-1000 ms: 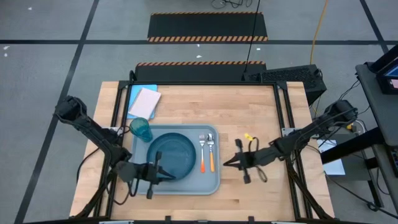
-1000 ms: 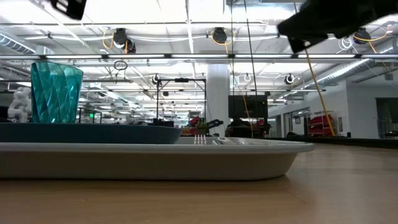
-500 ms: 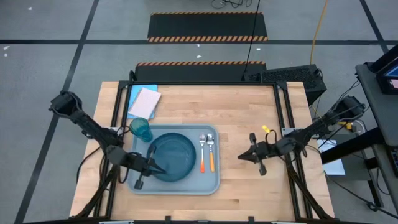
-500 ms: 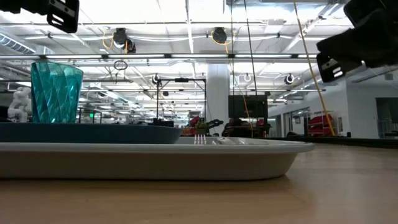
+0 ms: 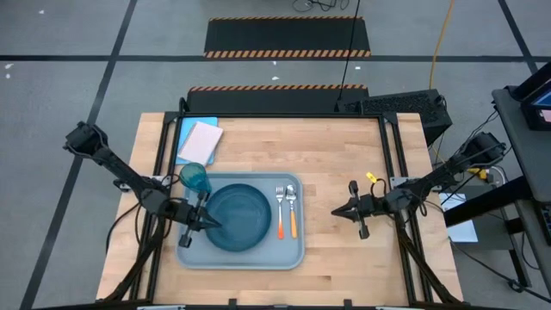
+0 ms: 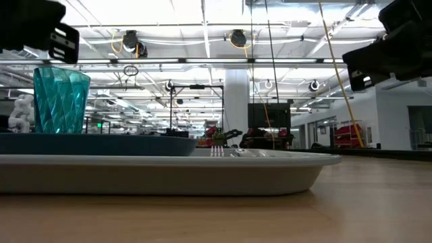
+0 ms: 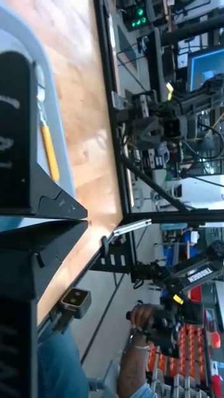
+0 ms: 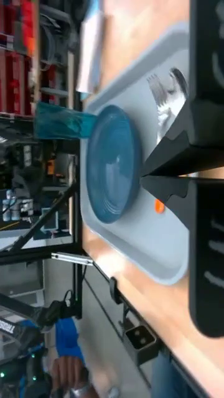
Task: Pick and place plate/cup/fork/spoon on tray
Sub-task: Return to Home Position
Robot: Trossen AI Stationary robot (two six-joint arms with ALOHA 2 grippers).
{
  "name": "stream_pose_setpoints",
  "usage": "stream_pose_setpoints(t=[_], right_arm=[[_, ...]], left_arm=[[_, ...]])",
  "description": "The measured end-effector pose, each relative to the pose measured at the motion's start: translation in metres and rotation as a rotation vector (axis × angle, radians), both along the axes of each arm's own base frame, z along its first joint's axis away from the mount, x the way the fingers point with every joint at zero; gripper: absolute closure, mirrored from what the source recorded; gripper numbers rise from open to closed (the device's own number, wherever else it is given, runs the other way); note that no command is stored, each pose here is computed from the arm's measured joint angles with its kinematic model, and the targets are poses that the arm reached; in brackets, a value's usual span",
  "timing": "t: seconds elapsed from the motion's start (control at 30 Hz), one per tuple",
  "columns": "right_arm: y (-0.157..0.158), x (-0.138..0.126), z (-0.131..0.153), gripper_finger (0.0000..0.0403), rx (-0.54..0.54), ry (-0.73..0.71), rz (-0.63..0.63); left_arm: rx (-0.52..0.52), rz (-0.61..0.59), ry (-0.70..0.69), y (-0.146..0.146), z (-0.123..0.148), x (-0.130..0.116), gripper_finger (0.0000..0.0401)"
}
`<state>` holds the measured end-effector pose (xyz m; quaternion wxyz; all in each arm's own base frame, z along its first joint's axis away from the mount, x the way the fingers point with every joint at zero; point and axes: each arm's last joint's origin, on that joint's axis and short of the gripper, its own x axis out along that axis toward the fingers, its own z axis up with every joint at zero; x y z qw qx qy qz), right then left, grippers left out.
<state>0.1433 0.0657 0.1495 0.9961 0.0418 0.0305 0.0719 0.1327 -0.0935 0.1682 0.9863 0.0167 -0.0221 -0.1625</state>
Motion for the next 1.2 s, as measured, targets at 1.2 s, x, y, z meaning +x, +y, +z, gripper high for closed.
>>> stream_pose_setpoints(t=[1.2], right_arm=[[-0.033, 0.01, -0.001, 0.0403, -0.341, 0.007, -0.253]], left_arm=[[0.001, 0.095, -0.005, 0.053, -0.007, 0.016, 0.0382]])
